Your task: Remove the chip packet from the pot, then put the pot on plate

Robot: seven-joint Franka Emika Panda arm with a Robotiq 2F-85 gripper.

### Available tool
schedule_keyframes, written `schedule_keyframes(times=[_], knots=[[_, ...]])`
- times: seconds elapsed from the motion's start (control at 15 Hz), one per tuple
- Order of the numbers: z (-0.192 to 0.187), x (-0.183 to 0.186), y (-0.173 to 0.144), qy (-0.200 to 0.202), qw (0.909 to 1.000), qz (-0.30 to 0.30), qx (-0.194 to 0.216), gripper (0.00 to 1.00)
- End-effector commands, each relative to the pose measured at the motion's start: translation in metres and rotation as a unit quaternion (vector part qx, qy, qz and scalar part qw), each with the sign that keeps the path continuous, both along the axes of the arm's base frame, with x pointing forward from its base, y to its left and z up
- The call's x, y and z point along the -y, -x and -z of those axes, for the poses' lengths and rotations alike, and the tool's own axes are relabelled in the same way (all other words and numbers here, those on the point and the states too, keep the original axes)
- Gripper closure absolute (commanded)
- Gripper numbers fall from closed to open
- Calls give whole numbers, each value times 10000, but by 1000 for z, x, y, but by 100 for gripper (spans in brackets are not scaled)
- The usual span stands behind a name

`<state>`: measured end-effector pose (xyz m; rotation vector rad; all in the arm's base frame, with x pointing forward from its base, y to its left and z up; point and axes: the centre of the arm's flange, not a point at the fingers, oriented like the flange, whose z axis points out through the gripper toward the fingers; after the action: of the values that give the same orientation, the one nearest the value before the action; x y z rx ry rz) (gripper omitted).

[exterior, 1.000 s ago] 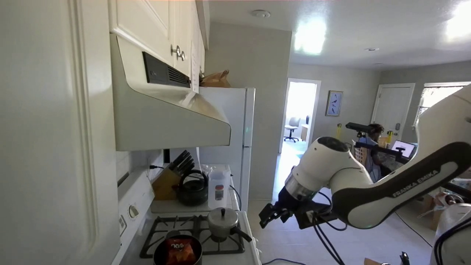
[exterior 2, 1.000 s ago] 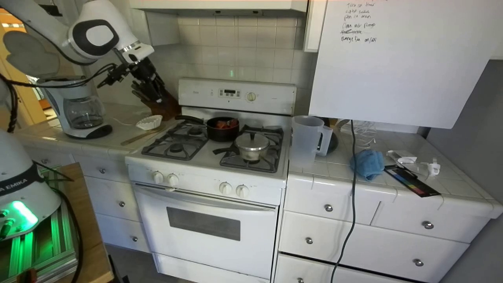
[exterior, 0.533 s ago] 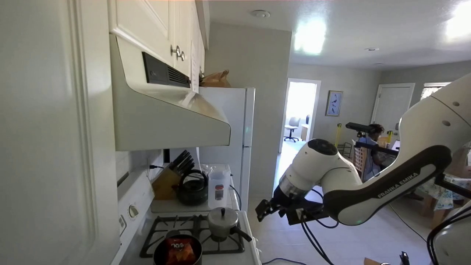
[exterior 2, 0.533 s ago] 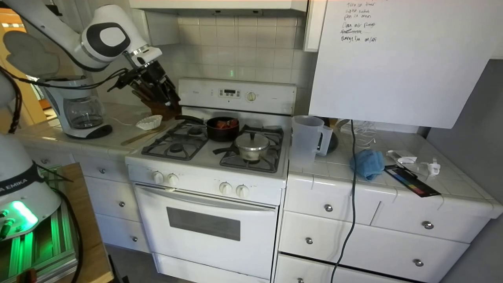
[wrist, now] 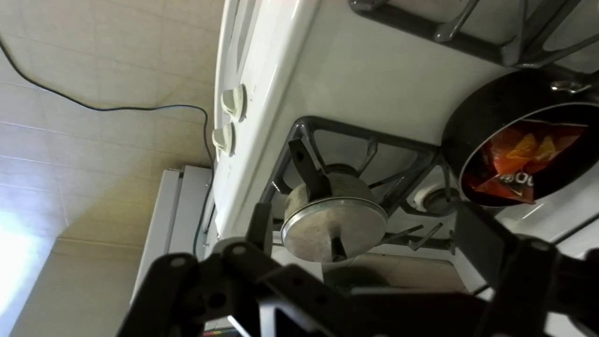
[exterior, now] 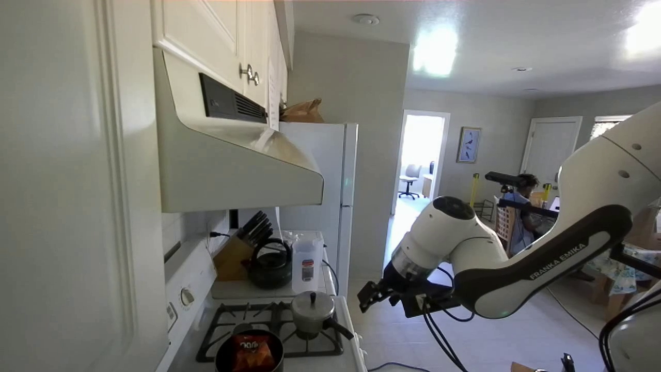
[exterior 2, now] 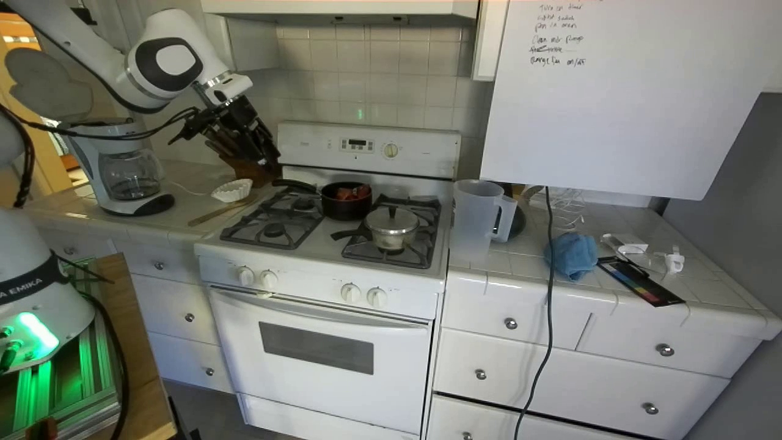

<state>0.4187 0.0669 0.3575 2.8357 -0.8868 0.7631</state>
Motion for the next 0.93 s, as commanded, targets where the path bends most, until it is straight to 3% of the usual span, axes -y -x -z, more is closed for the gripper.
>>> schedule_keyframes(times=[0.0,0.27,0.47,0.73,0.87], knots=[[12,3,-34,-36,9951,-930,318,0],[19,-1,-104,116,9791,-1989,406,0],[31,-9,-144,92,9639,-2650,227,0],[64,-28,-188,145,9356,-3519,-227,0],[85,-37,-211,299,9269,-3725,-348,0]])
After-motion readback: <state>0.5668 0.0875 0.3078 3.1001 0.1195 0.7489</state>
